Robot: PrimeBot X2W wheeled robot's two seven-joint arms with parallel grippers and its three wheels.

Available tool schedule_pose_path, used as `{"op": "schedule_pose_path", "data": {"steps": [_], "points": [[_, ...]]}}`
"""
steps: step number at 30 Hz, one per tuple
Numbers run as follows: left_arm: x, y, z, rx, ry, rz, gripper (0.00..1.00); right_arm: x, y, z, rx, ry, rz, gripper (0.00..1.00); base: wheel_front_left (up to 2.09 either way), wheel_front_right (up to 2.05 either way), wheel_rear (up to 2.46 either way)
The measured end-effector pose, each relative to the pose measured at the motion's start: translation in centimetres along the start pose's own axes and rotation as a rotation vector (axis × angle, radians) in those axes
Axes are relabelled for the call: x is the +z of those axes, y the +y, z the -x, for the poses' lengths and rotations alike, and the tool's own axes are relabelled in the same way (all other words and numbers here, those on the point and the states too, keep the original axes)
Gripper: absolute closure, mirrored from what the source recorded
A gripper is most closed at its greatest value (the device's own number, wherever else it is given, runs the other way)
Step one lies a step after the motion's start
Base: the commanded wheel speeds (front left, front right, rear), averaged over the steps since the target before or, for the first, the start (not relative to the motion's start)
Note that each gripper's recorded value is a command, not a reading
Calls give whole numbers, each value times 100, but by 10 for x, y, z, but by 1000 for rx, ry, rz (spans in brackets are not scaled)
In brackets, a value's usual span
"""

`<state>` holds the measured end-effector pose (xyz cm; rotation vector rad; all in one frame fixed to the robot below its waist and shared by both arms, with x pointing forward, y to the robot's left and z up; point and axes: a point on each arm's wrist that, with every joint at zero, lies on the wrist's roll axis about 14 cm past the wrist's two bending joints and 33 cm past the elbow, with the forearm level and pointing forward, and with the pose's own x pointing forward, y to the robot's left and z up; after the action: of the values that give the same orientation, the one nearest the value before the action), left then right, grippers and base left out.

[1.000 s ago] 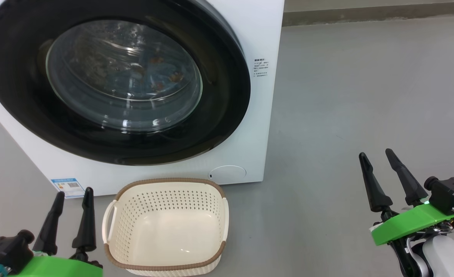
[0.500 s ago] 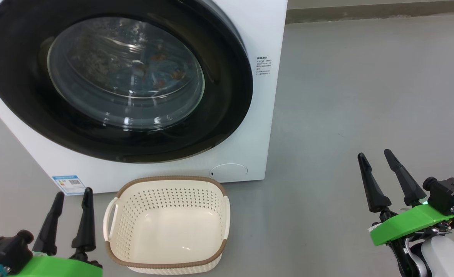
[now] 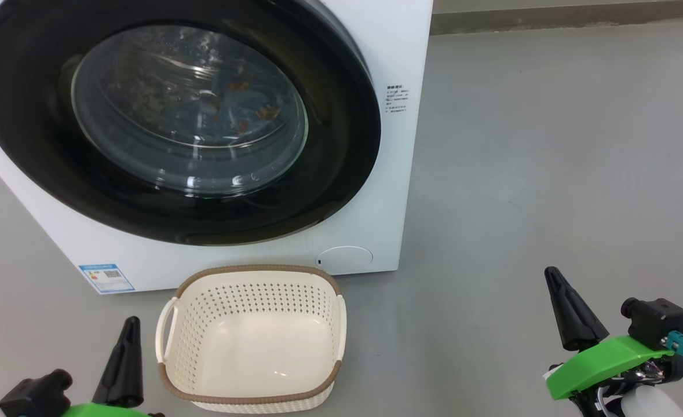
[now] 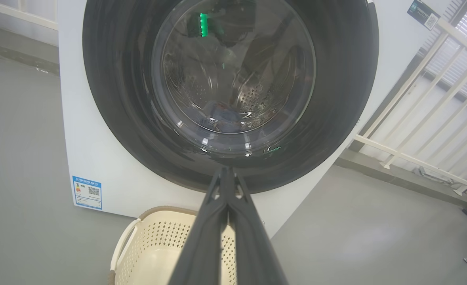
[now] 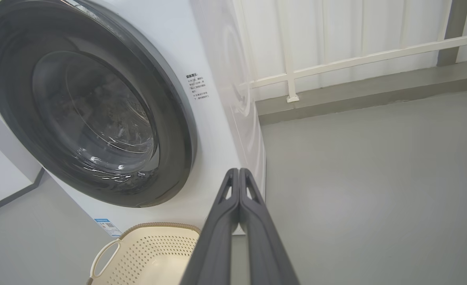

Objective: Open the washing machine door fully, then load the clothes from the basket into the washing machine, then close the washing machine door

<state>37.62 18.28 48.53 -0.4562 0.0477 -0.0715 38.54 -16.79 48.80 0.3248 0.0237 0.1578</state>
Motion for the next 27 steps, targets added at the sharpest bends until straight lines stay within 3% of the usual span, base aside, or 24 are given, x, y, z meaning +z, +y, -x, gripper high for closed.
{"op": "schedule_pose_path", "data": {"steps": [27], "points": [[-2,8,0,62,19,240,100,5,-13,-2,-83,-11,-266,100,0,0,0]]}}
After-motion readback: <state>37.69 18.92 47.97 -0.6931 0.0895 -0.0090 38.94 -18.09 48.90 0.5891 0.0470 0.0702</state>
